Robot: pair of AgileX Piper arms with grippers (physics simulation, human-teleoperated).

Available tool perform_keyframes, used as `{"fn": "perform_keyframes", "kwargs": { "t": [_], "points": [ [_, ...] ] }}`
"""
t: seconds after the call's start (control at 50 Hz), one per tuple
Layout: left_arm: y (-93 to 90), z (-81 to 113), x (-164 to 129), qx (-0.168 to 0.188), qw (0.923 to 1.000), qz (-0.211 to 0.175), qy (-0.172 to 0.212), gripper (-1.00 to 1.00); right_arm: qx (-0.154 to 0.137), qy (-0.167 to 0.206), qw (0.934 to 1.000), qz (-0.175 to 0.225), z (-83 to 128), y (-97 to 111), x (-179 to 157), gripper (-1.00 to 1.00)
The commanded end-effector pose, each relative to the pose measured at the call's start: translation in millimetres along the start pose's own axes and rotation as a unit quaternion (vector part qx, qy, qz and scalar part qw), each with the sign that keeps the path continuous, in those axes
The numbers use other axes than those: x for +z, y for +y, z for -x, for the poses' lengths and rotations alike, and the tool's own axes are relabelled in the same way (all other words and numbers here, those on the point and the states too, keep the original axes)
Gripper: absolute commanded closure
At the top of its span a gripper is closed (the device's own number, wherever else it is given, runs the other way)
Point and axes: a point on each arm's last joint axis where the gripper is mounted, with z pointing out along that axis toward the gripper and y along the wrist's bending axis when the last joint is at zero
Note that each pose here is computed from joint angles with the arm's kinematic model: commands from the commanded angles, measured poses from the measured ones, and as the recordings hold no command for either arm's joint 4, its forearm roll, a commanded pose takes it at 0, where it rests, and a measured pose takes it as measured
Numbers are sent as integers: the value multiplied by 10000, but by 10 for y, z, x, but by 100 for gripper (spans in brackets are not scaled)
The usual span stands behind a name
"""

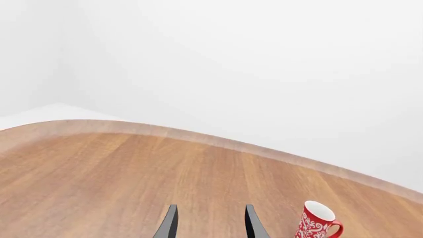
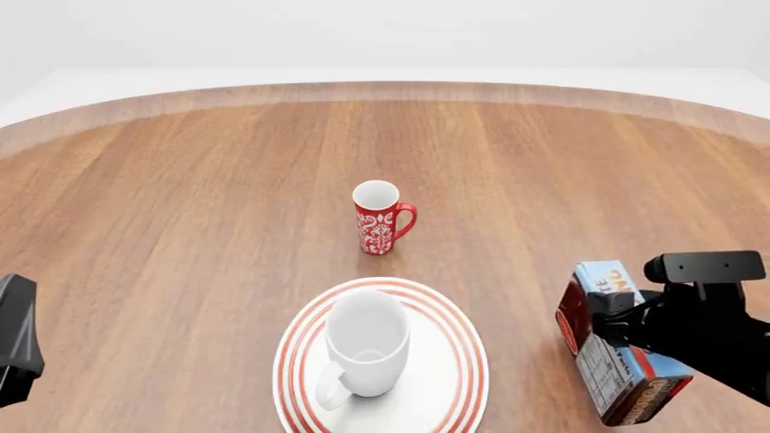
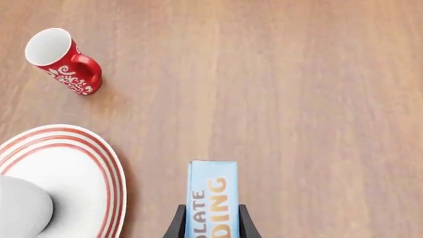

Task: Pick up the white mug and put it on the plate, and put the chocolate pudding to the right of the plate.

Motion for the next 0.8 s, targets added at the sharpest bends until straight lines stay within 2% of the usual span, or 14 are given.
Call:
{"fn": "perform_keyframes", "kwargs": {
  "t": [0.02,0.36,0.38,0.8],
  "points": [
    [0,0,0,3,10000,-2,-1,-100,93,50,9999,-14,-40,-7,46,100],
    [-3,9,0,20,10000,-13,-15,-100,114,35,9999,-1,-16,0,28,100],
    [-3,10,0,18,10000,-11,-16,-100,117,25,9999,-3,-8,-1,22,-100],
    [-4,10,0,27,10000,-19,-21,-100,156,-106,9998,-30,101,-9,-68,-100]
  ]
}}
